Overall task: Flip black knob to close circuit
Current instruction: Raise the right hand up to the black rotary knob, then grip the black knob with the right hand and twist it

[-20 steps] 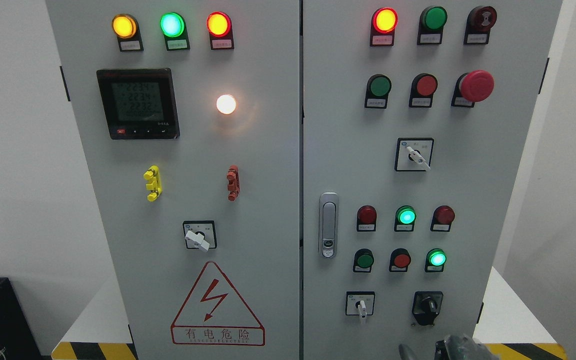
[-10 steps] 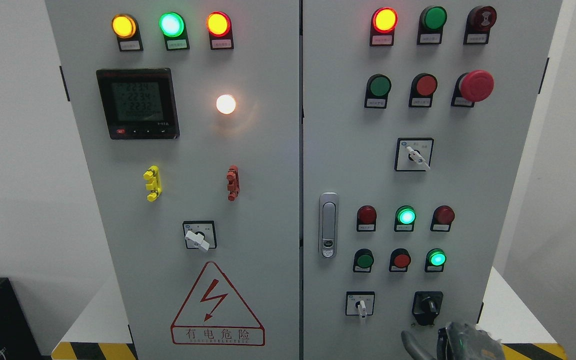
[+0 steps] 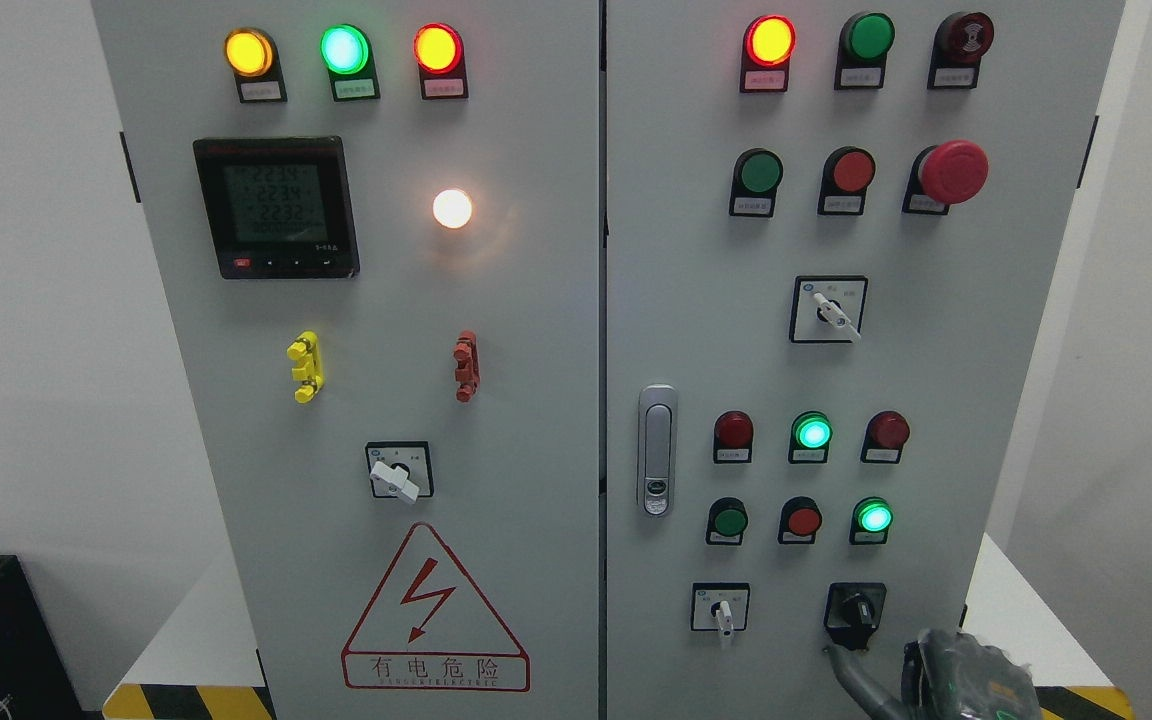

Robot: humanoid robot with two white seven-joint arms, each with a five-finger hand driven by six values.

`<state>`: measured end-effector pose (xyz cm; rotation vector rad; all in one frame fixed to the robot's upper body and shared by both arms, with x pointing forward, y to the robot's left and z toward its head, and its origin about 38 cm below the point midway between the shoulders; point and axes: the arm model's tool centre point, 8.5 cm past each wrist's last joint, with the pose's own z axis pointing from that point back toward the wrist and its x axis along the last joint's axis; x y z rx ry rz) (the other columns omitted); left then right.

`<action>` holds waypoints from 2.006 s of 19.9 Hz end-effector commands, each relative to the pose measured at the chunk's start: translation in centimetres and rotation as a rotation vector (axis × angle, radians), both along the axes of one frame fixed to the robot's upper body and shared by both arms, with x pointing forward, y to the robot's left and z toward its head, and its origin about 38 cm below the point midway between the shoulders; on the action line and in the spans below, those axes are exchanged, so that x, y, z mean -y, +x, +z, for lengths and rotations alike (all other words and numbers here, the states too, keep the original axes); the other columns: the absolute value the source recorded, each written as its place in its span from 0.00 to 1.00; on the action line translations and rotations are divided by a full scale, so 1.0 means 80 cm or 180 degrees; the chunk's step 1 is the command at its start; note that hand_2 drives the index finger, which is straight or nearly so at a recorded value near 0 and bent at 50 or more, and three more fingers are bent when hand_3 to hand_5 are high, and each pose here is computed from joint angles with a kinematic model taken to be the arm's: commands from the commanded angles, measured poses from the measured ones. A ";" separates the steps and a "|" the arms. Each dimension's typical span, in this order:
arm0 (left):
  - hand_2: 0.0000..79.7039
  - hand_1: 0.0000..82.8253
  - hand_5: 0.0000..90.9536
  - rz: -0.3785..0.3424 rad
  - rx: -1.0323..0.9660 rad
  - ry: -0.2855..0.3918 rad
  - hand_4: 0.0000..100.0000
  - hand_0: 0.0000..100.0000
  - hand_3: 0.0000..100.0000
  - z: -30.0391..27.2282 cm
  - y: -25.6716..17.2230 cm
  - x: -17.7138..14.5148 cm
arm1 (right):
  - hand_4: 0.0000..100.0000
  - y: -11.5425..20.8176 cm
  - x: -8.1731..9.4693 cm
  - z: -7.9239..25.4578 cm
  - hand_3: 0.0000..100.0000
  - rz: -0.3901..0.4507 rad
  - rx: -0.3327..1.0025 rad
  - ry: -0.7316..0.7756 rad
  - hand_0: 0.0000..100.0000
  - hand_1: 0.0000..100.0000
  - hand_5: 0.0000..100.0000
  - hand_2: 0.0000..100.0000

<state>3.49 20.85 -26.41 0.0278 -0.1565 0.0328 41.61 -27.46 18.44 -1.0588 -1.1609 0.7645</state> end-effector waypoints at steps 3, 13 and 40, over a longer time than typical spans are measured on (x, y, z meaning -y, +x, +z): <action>0.00 0.67 0.00 0.0006 -0.0068 0.0001 0.00 0.12 0.00 -0.001 -0.017 0.000 | 0.92 0.011 0.004 -0.004 1.00 0.0013 -0.0068 -0.0083 0.00 0.00 0.94 0.89; 0.00 0.67 0.00 0.0006 -0.0068 0.0001 0.00 0.12 0.00 -0.001 -0.017 0.000 | 0.92 0.019 0.006 -0.008 1.00 -0.0029 -0.0116 -0.0078 0.00 0.01 0.94 0.89; 0.00 0.67 0.00 0.0006 -0.0068 0.0001 0.00 0.12 0.00 -0.001 -0.017 0.000 | 0.92 0.022 0.014 -0.002 1.00 -0.0099 -0.0089 -0.0027 0.00 0.03 0.94 0.89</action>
